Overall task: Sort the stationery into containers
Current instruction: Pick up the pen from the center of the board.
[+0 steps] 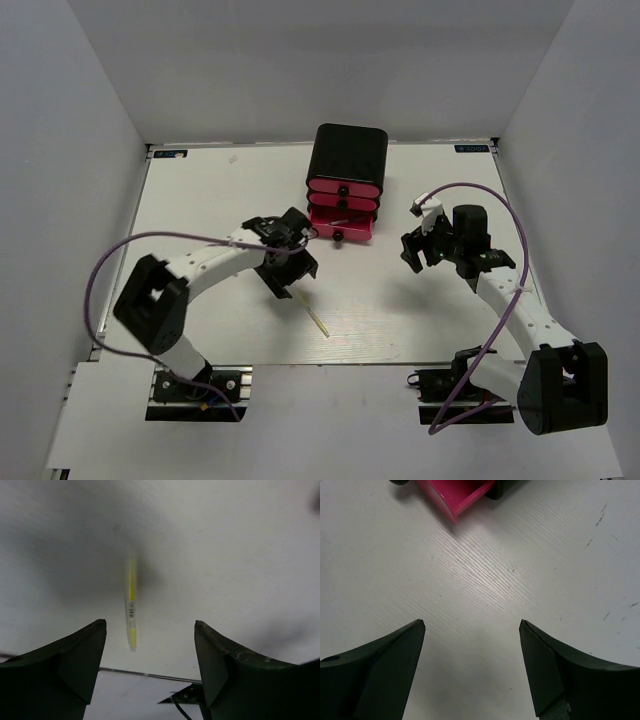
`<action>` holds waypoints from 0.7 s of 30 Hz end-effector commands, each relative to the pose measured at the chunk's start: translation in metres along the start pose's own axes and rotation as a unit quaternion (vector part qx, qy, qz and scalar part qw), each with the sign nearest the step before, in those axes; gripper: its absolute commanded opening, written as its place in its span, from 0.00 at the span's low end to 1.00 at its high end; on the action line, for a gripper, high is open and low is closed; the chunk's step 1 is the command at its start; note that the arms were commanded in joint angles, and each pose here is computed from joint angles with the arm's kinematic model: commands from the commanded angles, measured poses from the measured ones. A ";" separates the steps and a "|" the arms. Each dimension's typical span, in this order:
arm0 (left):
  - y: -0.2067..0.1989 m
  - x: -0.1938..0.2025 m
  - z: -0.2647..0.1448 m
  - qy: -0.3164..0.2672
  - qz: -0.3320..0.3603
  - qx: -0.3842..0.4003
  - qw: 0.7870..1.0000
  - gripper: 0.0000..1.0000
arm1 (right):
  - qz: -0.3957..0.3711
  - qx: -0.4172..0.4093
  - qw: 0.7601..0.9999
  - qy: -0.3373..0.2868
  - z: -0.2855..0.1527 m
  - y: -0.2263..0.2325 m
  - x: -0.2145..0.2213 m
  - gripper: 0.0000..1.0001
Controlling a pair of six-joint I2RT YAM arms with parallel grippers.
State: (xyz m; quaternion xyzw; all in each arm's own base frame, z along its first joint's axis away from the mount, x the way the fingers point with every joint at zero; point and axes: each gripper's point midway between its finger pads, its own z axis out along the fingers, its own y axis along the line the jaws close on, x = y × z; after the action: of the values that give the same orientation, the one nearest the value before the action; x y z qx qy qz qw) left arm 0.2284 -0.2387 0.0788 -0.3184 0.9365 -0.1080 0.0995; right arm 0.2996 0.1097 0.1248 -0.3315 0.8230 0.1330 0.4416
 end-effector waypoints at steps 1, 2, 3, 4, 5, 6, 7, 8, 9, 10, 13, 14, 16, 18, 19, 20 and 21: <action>0.029 0.035 0.007 0.092 -0.034 -0.103 0.990 0.79 | -0.001 0.008 1.000 -0.027 -0.003 -0.003 -0.014 0.81; 0.034 0.039 0.018 0.101 -0.030 -0.124 0.987 0.79 | -0.002 0.010 1.000 -0.027 -0.004 -0.004 -0.013 0.81; 0.036 0.042 0.020 0.103 -0.025 -0.130 0.986 0.78 | -0.005 0.010 1.000 -0.027 -0.004 -0.004 -0.013 0.81; 0.033 0.045 0.021 0.102 -0.020 -0.123 0.987 0.78 | -0.005 0.012 1.000 -0.028 -0.004 -0.004 -0.013 0.81; 0.034 0.045 0.023 0.103 -0.020 -0.127 0.986 0.78 | -0.004 0.012 1.000 -0.026 -0.005 -0.004 -0.011 0.81; 0.035 0.042 0.025 0.095 -0.019 -0.129 0.987 0.78 | -0.003 0.012 1.000 -0.025 -0.005 -0.003 -0.009 0.81; 0.033 0.043 0.026 0.089 -0.014 -0.125 0.988 0.78 | -0.003 0.013 1.000 -0.026 -0.005 -0.003 -0.009 0.81; 0.031 0.041 0.027 0.084 -0.013 -0.125 0.989 0.76 | -0.003 0.010 1.000 -0.025 -0.005 -0.002 -0.008 0.81; 0.034 0.037 0.031 0.073 -0.011 -0.132 0.988 0.74 | -0.001 0.010 1.000 -0.026 -0.005 -0.002 -0.008 0.81; 0.033 0.035 0.035 0.067 -0.010 -0.132 0.989 0.74 | 0.001 0.008 1.000 -0.026 -0.005 -0.001 -0.008 0.81; 0.033 0.031 0.043 0.055 -0.008 -0.139 0.989 0.71 | 0.002 0.005 1.000 -0.029 -0.004 0.000 -0.009 0.81; 0.031 0.031 0.050 0.056 -0.004 -0.138 0.989 0.71 | 0.003 0.006 1.000 -0.029 -0.004 0.000 -0.009 0.81; 0.034 0.035 0.057 0.057 0.006 -0.141 0.988 0.67 | 0.004 0.007 1.000 -0.028 -0.005 -0.001 -0.009 0.81; 0.037 0.037 0.069 0.059 0.012 -0.147 0.987 0.61 | 0.001 0.008 1.000 -0.028 -0.005 -0.001 -0.009 0.81; 0.036 0.040 0.072 0.060 0.016 -0.145 0.988 0.60 | 0.004 0.009 1.000 -0.028 -0.005 -0.002 -0.009 0.81; 0.034 0.041 0.075 0.064 0.021 -0.136 0.988 0.57 | 0.003 0.009 1.000 -0.028 -0.006 -0.002 -0.010 0.81; 0.033 0.042 0.080 0.064 0.021 -0.135 0.988 0.51 | 0.004 0.008 1.000 -0.026 -0.005 -0.002 -0.008 0.81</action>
State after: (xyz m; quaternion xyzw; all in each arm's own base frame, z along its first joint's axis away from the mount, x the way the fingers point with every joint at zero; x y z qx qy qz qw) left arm 0.1915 -0.2475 0.0110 -0.3138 0.9493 -0.0044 -0.0202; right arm 0.2971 0.1094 0.1260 -0.3252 0.8211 0.1356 0.4490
